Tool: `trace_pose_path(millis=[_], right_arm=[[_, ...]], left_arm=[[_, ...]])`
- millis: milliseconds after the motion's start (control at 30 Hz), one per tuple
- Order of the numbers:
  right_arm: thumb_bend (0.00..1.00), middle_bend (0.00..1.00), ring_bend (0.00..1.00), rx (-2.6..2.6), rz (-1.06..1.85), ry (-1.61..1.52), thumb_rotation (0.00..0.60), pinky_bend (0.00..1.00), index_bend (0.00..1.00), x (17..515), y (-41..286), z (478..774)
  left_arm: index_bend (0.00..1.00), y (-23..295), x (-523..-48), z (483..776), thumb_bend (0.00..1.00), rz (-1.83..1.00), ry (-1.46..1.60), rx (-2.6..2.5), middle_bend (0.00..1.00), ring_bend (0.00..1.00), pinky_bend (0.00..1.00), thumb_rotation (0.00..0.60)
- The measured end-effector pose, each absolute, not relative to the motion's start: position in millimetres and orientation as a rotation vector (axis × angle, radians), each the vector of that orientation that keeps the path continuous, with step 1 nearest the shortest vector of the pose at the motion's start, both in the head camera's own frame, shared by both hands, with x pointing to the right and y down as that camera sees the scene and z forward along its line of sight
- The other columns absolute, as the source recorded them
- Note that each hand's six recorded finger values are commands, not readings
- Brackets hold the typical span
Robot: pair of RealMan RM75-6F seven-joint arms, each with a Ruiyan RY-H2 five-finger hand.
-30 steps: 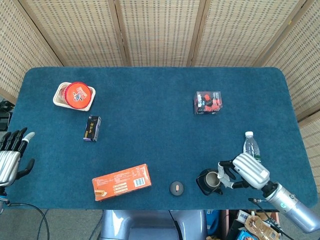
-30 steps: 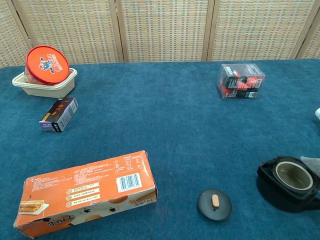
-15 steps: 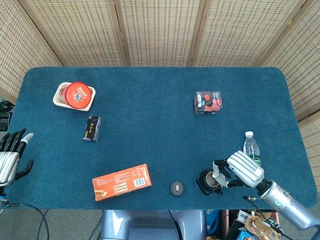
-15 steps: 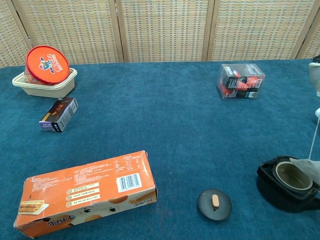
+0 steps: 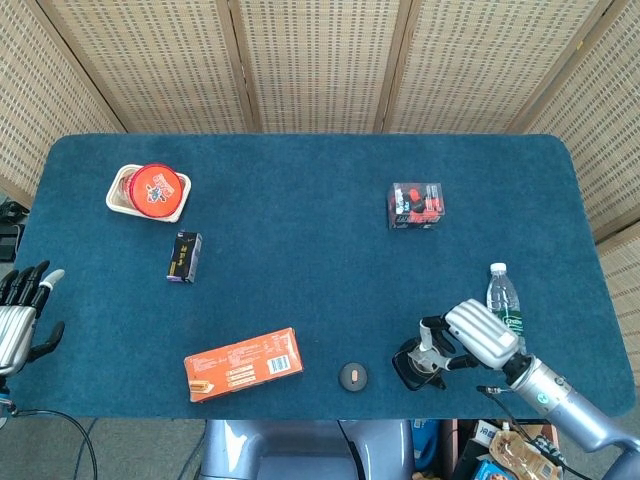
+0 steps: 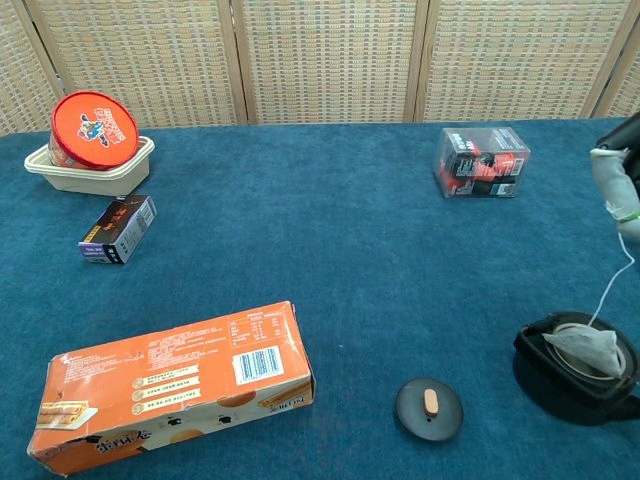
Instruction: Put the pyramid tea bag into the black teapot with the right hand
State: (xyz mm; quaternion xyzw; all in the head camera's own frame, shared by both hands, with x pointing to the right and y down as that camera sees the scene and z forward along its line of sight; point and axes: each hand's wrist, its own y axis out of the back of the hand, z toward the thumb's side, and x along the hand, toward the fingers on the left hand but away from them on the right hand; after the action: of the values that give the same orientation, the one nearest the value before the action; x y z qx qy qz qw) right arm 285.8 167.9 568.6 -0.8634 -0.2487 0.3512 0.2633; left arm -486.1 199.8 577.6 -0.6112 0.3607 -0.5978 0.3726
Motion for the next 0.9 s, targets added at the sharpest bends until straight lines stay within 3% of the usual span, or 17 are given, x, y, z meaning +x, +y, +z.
trace_pose_path(millis=[233, 467, 533, 600, 767, 900], right_arm=[[0.84, 0.89, 0.94, -2.311, 0.964, -0.664, 0.6, 1.0, 0.74, 292, 168, 573], [0.84, 0.87, 0.94, -2.262, 0.974, -0.642, 0.586, 1.0, 0.54, 298, 166, 576], [0.84, 0.87, 0.94, -2.255, 0.973, -0.638, 0.518, 1.0, 0.49, 300, 165, 576], [0.84, 0.87, 0.94, -2.244, 0.973, -0.63, 0.389, 1.0, 0.45, 301, 164, 575], [0.84, 0.87, 0.94, -2.234, 0.97, -0.625, 0.142, 1.0, 0.4, 305, 160, 573], [0.84, 0.87, 0.94, -2.221, 0.972, -0.622, 0.042, 1.0, 0.36, 311, 159, 570]], left_arm=[[0.09, 198, -484, 575, 0.44, -1.52, 0.925, -1.563, 0.0, 0.0, 0.0, 0.6], [0.09, 195, -484, 572, 0.44, -1.516, 0.925, -1.553, 0.0, 0.0, 0.0, 0.6], [0.09, 194, -483, 570, 0.44, -1.512, 0.924, -1.547, 0.0, 0.0, 0.0, 0.6], [0.09, 192, -482, 567, 0.44, -1.506, 0.924, -1.541, 0.0, 0.0, 0.0, 0.6], [0.09, 190, -480, 563, 0.44, -1.499, 0.921, -1.532, 0.0, 0.0, 0.0, 0.6], [0.09, 186, -477, 558, 0.44, -1.488, 0.915, -1.526, 0.0, 0.0, 0.0, 0.6]])
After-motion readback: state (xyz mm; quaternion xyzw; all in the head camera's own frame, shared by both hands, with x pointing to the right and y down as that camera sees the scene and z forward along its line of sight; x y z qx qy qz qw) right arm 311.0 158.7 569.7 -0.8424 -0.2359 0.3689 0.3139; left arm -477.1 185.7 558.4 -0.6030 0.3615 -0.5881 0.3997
